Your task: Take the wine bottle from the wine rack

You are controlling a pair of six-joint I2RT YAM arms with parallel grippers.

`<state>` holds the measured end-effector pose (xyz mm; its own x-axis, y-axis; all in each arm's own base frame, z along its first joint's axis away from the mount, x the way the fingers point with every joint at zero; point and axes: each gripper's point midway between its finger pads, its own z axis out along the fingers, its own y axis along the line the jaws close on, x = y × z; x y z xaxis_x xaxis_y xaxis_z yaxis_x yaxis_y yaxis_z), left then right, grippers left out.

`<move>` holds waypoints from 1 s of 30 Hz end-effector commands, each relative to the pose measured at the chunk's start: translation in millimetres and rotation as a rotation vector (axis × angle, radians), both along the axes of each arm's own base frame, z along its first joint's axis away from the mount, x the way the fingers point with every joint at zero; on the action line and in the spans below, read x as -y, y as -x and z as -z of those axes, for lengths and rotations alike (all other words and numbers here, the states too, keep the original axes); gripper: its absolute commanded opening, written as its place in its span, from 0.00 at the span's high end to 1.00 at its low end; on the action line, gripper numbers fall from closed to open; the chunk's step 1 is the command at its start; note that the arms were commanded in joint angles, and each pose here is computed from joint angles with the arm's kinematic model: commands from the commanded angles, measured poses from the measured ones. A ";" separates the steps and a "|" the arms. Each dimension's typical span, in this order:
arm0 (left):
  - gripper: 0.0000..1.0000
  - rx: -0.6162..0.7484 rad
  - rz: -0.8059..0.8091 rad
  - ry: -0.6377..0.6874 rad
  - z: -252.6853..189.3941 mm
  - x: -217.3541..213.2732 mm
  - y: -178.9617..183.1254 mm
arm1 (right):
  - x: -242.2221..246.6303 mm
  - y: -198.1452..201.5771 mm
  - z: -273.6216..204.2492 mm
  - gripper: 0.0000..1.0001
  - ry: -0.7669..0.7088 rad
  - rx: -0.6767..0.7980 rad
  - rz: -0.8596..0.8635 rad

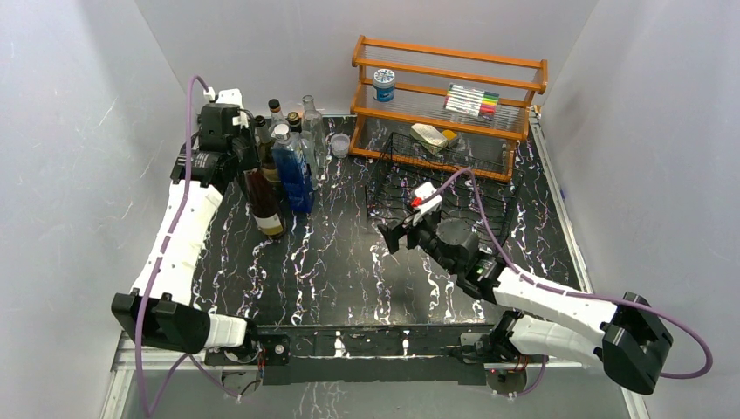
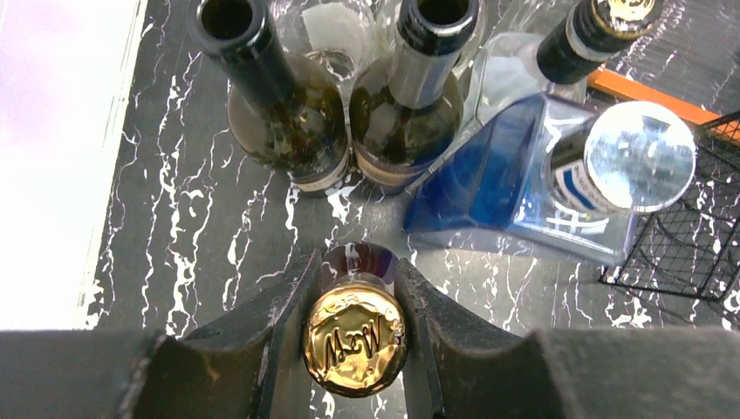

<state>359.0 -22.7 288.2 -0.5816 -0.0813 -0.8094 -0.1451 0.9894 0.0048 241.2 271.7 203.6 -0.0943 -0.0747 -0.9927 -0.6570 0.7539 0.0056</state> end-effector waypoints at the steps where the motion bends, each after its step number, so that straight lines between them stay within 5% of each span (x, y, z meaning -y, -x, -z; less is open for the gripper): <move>1: 1.00 0.277 -0.030 0.014 -73.2 -5.2 -33.5 | 10.4 -11.5 -34.6 0.02 -0.108 0.004 0.062; 26: 1.00 0.398 0.016 0.066 -74.0 5.4 -57.3 | 67.3 -38.9 -51.8 0.02 -0.091 -0.057 0.283; 30: 0.81 0.387 0.035 0.078 -70.7 9.0 -55.2 | 72.8 -38.5 -57.2 0.02 -0.102 -0.049 0.294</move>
<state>412.1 -24.5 291.4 -0.4527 -0.0685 -0.8890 -0.1274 0.9918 -0.0115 276.1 206.2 223.3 -0.2067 -0.0128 -0.9783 -0.4361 0.8963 0.0804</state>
